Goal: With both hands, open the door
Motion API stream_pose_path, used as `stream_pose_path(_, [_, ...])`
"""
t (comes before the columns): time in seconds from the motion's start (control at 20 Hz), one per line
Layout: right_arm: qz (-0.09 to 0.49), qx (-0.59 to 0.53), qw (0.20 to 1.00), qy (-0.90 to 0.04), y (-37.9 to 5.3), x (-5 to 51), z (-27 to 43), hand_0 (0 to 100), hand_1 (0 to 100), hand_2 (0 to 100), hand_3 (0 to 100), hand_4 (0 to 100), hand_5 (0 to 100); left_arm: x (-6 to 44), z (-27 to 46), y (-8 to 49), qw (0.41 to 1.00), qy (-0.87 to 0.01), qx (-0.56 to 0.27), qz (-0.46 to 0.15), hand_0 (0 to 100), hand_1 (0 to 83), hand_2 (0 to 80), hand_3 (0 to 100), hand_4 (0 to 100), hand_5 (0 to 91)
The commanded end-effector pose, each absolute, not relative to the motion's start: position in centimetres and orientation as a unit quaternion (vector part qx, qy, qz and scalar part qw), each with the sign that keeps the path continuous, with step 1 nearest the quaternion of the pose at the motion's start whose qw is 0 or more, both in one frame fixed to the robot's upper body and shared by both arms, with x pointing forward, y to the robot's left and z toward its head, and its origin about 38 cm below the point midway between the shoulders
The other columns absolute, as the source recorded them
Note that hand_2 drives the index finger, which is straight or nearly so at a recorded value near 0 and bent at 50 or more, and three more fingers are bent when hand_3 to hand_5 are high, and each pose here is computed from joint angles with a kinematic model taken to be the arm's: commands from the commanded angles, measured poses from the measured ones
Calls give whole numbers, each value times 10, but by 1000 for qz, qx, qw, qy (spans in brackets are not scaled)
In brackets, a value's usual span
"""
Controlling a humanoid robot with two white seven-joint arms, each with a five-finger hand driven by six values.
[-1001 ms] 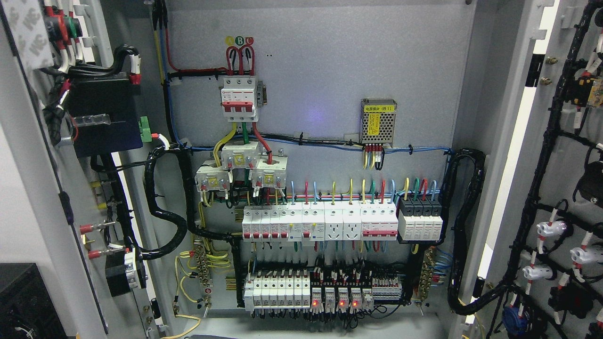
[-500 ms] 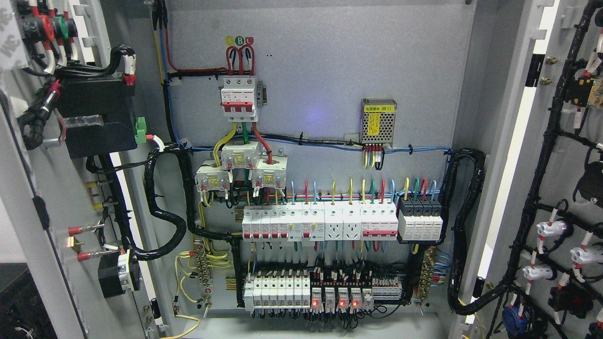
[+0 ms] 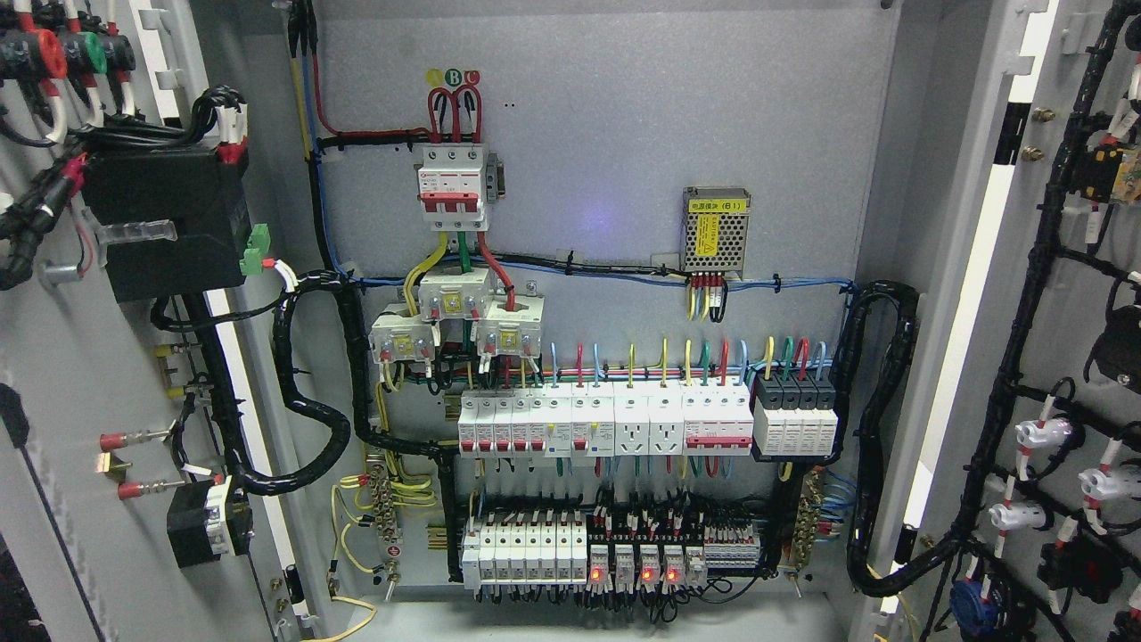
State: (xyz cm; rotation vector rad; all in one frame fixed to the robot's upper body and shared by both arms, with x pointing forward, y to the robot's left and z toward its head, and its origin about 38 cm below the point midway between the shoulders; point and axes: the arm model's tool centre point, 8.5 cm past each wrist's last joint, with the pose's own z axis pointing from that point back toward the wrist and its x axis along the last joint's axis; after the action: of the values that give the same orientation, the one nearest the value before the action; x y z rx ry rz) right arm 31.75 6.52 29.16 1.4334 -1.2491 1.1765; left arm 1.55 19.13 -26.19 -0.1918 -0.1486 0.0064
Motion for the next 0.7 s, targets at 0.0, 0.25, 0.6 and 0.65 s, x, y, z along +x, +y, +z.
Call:
stream_pose_path(0.0, [478, 581, 431, -498, 72, 313, 295, 72, 137, 0, 0, 0, 0, 17, -262, 193, 992, -80, -93, 3, 120, 556, 0, 0, 0, 0])
stream_pose_path(0.25, [487, 569, 432, -503, 76, 312, 295, 72, 137, 0, 0, 0, 0, 17, -262, 193, 992, -80, -93, 3, 120, 556, 0, 0, 0, 0])
stream_pose_path(0.6, [466, 559, 443, -524, 61, 331, 298, 72, 137, 0, 0, 0, 0, 17, -262, 193, 992, -80, -93, 4, 120, 556, 0, 0, 0, 0])
stream_pose_path(0.65, [460, 557, 444, -530, 57, 335, 301, 72, 137, 0, 0, 0, 0, 17, -262, 193, 992, -80, -93, 4, 120, 556, 0, 0, 0, 0])
